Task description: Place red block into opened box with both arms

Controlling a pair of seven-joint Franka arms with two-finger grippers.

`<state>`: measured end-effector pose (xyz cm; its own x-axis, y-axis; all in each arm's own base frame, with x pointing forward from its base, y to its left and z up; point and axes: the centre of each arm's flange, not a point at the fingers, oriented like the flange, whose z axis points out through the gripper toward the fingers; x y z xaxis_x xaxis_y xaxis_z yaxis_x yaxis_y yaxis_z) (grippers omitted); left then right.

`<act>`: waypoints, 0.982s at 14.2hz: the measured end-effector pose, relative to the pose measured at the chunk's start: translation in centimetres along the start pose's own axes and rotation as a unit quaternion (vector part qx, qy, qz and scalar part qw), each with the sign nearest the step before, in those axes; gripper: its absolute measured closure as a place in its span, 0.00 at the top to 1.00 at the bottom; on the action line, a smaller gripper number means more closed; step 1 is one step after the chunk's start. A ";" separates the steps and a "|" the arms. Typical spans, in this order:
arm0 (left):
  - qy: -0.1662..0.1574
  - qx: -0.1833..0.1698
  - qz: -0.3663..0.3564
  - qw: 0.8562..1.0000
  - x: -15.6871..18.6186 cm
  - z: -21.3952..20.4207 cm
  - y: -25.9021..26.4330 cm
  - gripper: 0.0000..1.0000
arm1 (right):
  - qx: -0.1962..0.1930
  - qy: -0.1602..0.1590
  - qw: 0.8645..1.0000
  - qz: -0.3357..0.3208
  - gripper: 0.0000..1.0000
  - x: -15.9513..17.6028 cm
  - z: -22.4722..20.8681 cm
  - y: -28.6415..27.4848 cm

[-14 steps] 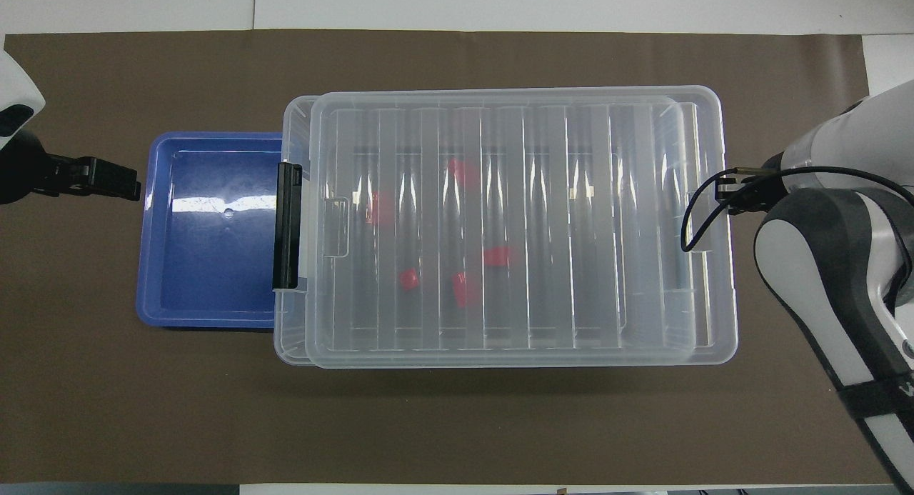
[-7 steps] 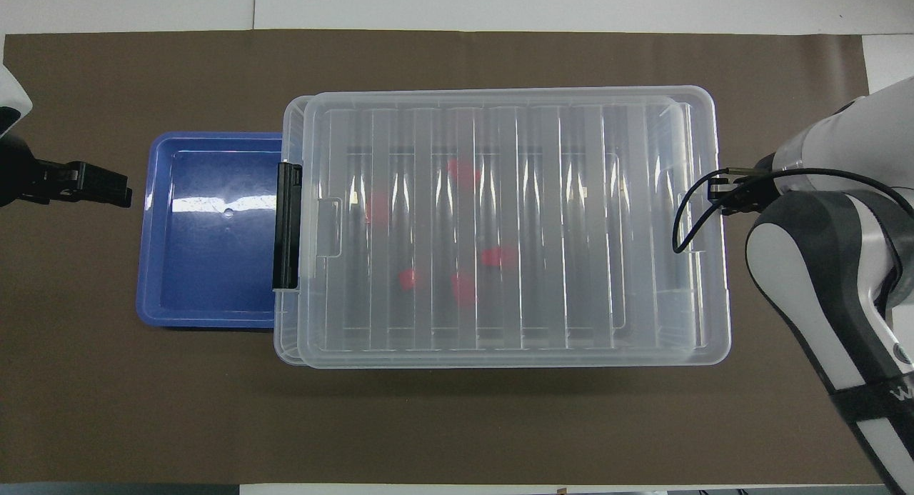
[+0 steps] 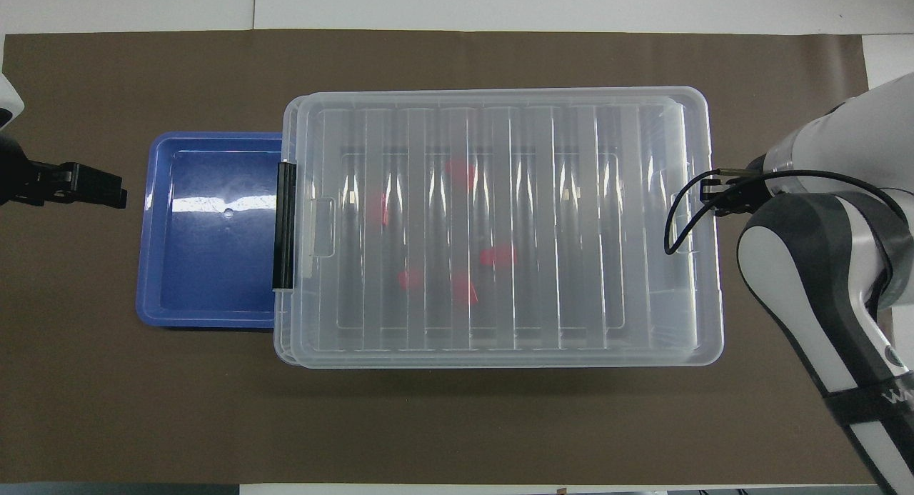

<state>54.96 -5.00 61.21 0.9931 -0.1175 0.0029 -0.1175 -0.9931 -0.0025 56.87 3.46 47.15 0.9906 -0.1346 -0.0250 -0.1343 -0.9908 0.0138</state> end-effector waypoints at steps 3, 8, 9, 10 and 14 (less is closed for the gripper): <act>0.000 0.000 0.000 1.000 0.0 0.0 0.0 1.00 | -0.003 -0.013 1.000 0.008 0.01 0.2 -2.5 0.9; 0.002 0.000 0.001 1.000 -0.2 -0.3 0.0 1.00 | -0.009 -0.055 0.998 0.022 0.07 -0.4 -8.1 5.4; 0.002 0.000 0.001 1.000 -0.2 -0.3 0.0 1.00 | -0.010 -0.057 0.998 0.024 0.11 -0.8 -9.1 5.9; 0.002 0.000 0.001 1.000 -0.2 -0.3 0.0 1.00 | -0.010 -0.058 0.998 0.025 0.19 -1.4 -10.1 6.1; 0.001 0.000 0.002 1.000 -0.2 -0.3 0.0 1.00 | -0.006 -0.042 0.999 0.010 0.64 -2.1 -12.5 8.6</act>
<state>54.77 -4.98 61.47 0.9926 -0.1211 0.0046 -0.1211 -0.9926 -0.0027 53.94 -4.66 59.85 0.9819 -0.1561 -0.1075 -0.1540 -0.9877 0.0279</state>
